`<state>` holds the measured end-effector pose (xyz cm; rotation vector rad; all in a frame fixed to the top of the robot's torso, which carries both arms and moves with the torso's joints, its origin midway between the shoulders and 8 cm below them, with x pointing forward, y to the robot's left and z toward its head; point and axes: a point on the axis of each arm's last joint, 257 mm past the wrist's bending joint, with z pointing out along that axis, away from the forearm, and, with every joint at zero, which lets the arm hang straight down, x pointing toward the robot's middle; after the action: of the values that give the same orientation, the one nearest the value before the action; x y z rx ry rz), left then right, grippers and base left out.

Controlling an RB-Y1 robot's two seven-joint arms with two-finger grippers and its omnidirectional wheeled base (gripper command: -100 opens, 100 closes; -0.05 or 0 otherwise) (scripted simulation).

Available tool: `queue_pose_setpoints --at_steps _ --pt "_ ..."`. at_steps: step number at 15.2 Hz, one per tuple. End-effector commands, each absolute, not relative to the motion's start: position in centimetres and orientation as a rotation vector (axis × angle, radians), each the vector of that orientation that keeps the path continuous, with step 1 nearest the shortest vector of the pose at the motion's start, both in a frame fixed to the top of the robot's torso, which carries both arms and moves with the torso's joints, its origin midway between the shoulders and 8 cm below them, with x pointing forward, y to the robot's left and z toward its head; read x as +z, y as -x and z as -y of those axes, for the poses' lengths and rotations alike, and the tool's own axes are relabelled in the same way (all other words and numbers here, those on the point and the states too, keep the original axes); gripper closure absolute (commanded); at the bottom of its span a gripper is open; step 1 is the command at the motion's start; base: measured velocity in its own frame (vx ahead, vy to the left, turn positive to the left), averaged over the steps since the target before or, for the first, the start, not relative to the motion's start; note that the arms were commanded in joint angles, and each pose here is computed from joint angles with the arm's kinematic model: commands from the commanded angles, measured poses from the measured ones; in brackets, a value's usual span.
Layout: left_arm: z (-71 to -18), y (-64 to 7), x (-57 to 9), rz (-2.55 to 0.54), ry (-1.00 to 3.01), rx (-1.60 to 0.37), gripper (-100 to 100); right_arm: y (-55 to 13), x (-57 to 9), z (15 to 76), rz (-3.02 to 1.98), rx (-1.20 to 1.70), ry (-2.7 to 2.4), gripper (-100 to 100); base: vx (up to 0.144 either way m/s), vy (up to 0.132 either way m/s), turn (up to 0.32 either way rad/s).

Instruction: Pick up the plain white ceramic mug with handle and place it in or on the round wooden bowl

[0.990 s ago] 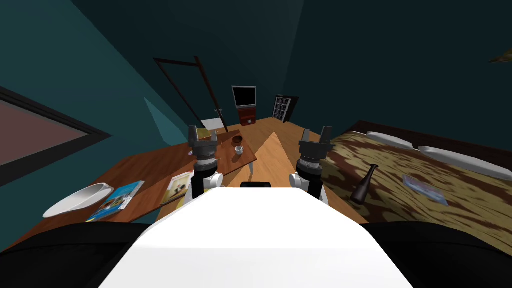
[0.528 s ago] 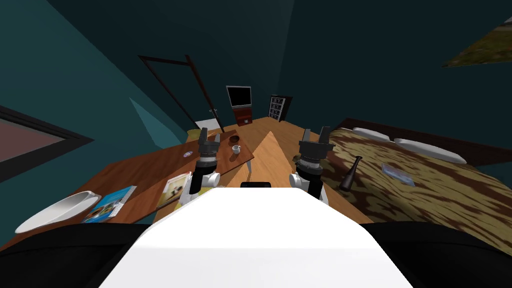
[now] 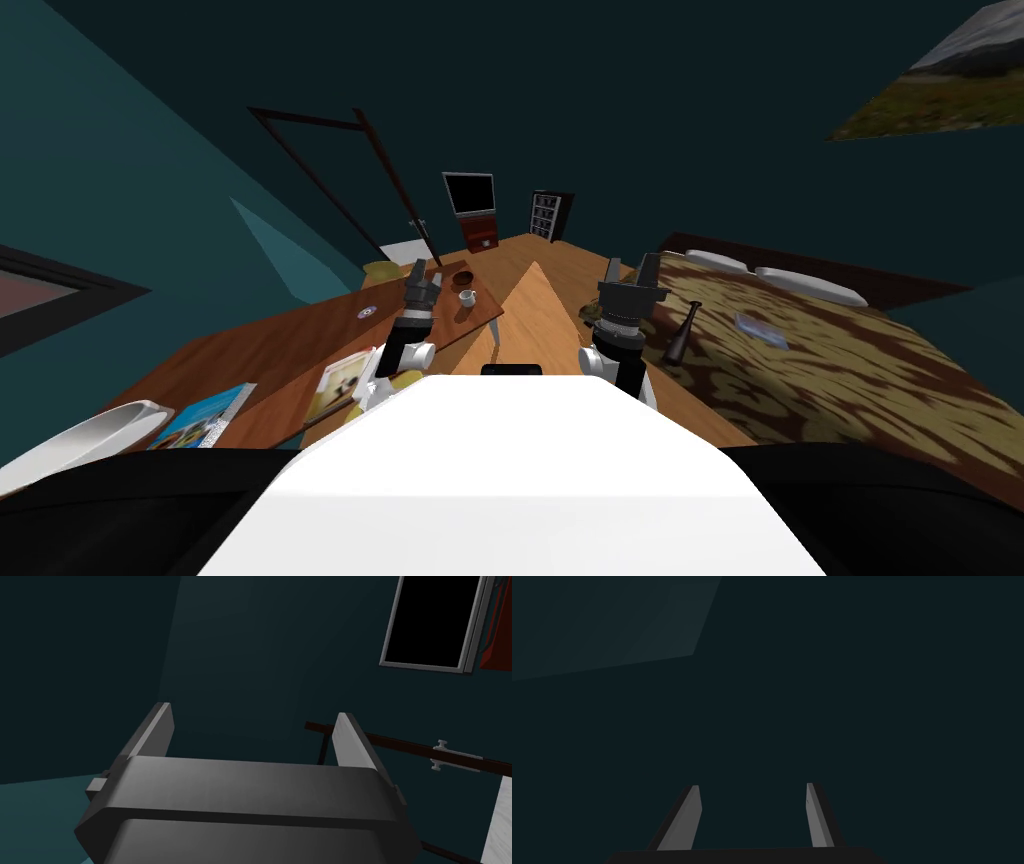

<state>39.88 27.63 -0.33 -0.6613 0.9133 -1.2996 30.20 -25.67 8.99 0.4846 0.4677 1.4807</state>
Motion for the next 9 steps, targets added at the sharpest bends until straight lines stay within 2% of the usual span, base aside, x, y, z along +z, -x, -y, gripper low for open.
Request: queue_pose_setpoints --at_steps 1,9 --pt "-28.8 -41.0 -1.9 -0.972 0.687 -1.241 -100 -30.2 9.0 25.7 -0.468 1.481 -0.485 0 -0.054 -0.02 -0.13" --pt "-31.9 -43.5 -5.8 -1.096 0.773 -1.107 -100 -30.2 9.0 25.7 -0.468 1.481 -0.485 0 -0.04 -0.015 -0.12"
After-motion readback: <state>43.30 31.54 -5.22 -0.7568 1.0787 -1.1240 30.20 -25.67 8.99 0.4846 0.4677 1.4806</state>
